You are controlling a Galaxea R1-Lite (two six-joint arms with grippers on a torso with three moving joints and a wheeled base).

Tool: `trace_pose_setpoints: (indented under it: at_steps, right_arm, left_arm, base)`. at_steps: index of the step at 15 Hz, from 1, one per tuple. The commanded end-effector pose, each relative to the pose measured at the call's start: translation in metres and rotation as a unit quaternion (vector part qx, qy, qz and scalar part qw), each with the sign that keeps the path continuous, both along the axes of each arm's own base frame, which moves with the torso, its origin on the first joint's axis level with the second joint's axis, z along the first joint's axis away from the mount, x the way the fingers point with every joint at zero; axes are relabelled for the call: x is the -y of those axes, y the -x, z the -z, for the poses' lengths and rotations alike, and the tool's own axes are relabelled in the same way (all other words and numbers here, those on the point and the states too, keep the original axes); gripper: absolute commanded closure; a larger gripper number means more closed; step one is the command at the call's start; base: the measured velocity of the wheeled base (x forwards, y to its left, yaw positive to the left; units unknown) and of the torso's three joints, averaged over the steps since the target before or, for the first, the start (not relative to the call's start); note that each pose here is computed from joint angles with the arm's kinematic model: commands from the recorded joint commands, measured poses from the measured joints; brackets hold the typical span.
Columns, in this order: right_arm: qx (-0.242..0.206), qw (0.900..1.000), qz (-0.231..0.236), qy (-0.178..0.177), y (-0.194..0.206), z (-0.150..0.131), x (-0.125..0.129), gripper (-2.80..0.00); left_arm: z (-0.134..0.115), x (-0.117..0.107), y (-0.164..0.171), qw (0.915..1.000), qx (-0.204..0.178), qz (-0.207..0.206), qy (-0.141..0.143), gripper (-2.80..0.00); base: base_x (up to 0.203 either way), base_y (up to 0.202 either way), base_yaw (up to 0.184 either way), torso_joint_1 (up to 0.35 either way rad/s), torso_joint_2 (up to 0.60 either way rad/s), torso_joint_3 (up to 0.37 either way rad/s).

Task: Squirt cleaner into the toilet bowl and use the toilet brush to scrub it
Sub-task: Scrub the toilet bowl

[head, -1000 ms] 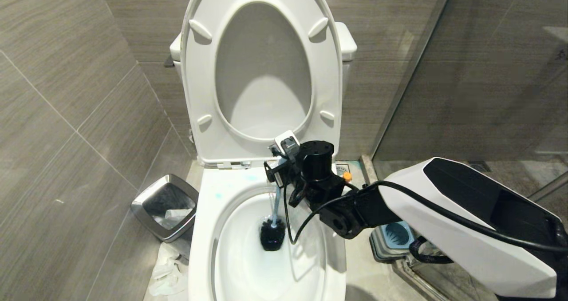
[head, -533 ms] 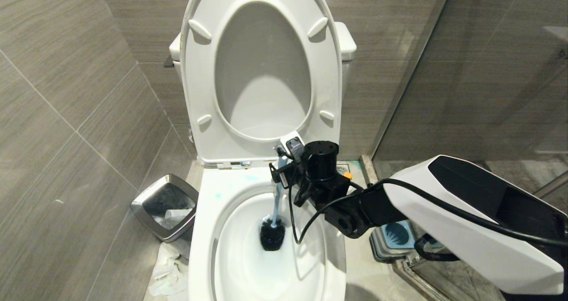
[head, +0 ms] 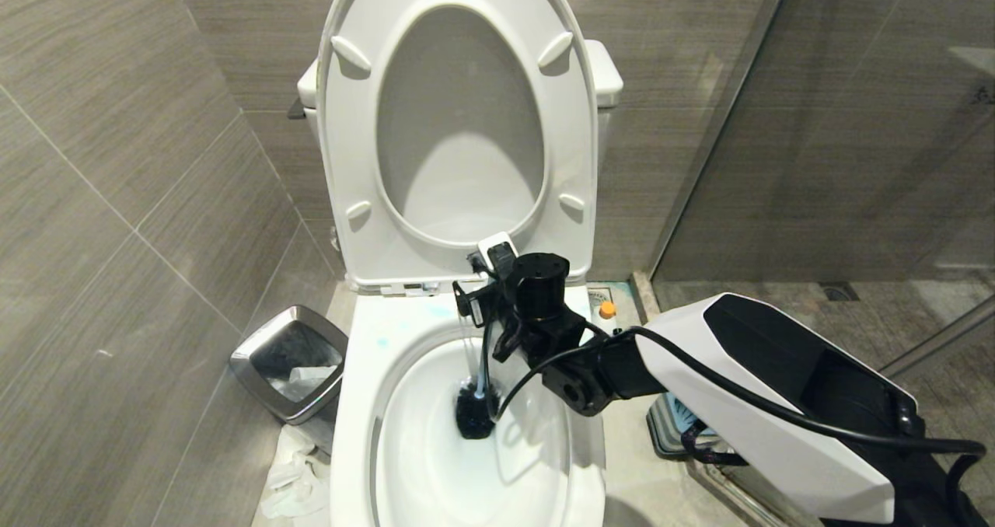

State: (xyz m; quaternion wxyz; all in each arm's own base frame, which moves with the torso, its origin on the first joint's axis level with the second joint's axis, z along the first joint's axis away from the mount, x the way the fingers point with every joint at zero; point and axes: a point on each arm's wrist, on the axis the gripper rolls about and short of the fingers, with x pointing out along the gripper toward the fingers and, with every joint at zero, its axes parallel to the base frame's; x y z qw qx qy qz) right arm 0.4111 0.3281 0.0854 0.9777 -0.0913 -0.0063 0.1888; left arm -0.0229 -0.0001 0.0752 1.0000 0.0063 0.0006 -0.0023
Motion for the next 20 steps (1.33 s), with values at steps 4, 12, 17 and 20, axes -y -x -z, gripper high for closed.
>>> trace_pose_setpoints:
  at_steps: [4, 12, 17, 20]
  right_arm:
    - [-0.001, 1.000, 0.005, 0.003, -0.0027, 0.0079, -0.0004, -2.80]
    - [0.018, 1.000, 0.005, -0.004, -0.0031, 0.0111, -0.0017, 0.00]
    - [0.019, 1.000, 0.008, -0.005, -0.0040, 0.0104, -0.0003, 0.00]
    - [0.018, 1.000, 0.006, -0.007, -0.0041, 0.0107, -0.0005, 0.00]
  left_arm:
    - [0.0004, 0.0000, -0.0002, 1.0000, -0.002, 0.000, 0.000, 0.00]
    - [0.0003, 0.0000, -0.0002, 1.0000, -0.001, 0.000, -0.001, 0.00]
    - [0.0004, 0.0000, -0.0002, 1.0000, -0.002, 0.000, 0.000, 0.00]
    - [0.0004, 0.0000, -0.0002, 1.0000, -0.002, 0.000, -0.001, 0.00]
  base:
    - [0.000, 0.000, 0.000, 0.000, 0.00, 0.000]
    - [0.000, 0.000, 0.000, 0.000, 0.00, 0.000]
    - [0.000, 0.000, 0.000, 0.000, 0.00, 0.000]
    - [0.000, 0.000, 0.000, 0.000, 0.00, 0.000]
